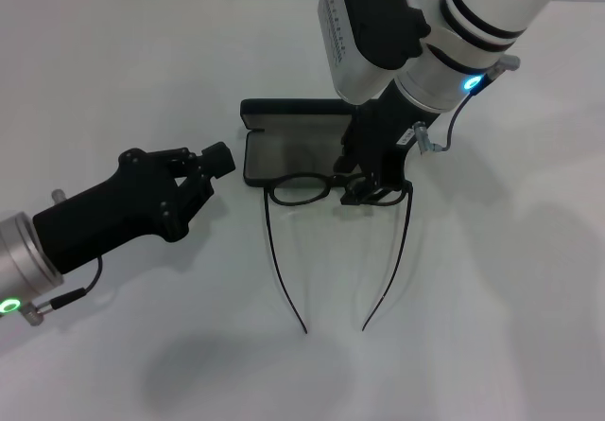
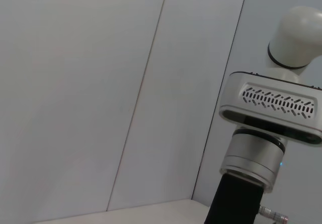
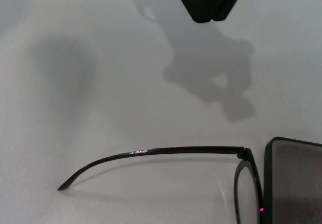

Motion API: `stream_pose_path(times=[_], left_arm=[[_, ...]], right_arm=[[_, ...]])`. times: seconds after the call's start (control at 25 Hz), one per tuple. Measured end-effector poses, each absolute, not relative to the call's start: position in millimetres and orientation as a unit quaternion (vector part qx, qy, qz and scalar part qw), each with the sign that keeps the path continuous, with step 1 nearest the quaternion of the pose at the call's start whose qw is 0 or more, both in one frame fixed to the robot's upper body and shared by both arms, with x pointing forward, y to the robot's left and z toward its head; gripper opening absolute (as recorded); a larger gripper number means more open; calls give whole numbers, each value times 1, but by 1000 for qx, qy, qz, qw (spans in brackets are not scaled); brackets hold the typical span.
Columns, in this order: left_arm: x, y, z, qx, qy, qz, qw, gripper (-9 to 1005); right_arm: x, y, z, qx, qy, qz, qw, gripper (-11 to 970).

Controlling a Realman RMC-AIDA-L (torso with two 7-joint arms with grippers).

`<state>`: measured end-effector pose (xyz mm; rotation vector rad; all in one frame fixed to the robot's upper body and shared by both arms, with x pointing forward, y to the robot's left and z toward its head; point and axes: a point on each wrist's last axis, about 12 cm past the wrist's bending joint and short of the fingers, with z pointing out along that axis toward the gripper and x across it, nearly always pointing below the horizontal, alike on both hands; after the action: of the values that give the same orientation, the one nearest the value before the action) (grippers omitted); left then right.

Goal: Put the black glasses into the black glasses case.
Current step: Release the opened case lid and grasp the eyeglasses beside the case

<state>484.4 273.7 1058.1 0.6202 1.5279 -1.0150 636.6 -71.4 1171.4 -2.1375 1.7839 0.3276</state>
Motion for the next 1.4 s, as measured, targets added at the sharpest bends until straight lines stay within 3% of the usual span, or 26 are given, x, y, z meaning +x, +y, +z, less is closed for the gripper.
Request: stream_pose_path(times=[0.76,1.4], left_arm=[[484,272,1056,262,652,-436,562,34],[483,270,1055,260,652,-439,561,35]], right_arm=[[634,-71,1164,-759,619,117,168,357],[634,-70,1161,-760,616,116,172,252]])
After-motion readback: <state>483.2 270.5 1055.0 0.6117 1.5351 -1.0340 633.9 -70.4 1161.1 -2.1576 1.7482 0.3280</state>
